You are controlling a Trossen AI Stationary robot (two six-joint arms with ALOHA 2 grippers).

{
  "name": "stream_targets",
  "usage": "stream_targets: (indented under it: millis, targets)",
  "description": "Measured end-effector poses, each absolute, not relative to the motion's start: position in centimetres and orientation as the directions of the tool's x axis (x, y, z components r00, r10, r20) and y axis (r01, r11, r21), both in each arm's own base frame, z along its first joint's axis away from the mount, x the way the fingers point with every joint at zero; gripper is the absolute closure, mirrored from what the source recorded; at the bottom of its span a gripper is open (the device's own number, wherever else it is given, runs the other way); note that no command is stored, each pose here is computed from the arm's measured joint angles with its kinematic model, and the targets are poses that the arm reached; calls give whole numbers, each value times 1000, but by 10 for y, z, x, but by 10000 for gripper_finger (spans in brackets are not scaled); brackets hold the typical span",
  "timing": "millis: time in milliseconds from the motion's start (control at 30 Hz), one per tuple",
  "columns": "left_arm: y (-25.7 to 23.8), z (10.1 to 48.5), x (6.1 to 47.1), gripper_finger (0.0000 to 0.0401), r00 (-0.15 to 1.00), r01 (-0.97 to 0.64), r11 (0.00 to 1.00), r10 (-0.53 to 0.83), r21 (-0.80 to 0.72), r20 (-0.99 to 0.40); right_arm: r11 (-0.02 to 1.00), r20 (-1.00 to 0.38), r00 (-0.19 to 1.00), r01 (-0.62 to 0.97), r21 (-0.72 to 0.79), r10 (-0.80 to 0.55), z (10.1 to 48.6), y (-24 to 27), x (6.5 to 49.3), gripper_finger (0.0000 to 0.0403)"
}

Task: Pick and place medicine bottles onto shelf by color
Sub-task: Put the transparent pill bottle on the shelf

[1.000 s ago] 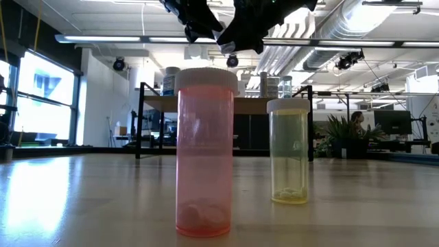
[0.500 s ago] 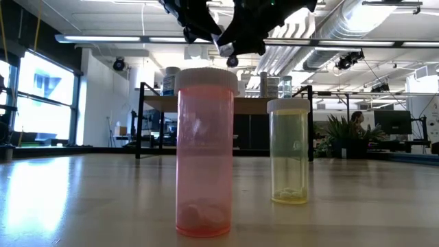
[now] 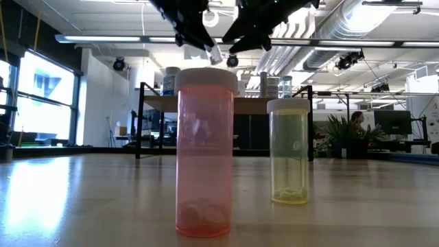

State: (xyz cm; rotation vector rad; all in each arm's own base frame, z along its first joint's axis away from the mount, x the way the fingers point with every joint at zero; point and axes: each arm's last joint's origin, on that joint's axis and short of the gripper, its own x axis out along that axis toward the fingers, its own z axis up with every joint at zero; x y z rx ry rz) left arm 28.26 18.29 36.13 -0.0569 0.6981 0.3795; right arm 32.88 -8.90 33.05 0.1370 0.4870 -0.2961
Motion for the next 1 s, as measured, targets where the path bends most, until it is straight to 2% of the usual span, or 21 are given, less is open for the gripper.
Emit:
stream_targets:
  millis: [233,433,733,1000]
  targets:
    - [213,374,263,270,691,-459,884,421,94,-587,944,-482,836,326,55,-261,330,-91,328,164]
    - [223,373,253,270,679,-539,842,423,-16,-599,936,-481,828,351,40,-290,330,-92,328,164]
    - [200,369,276,270,710,-505,858,350,-96,-610,928,-481,826,367,63,-294,330,-92,328,164]
    - [191,352,298,270,695,-471,877,301,-97,-652,854,-432,807,501,140,-403,350,-91,311,164]
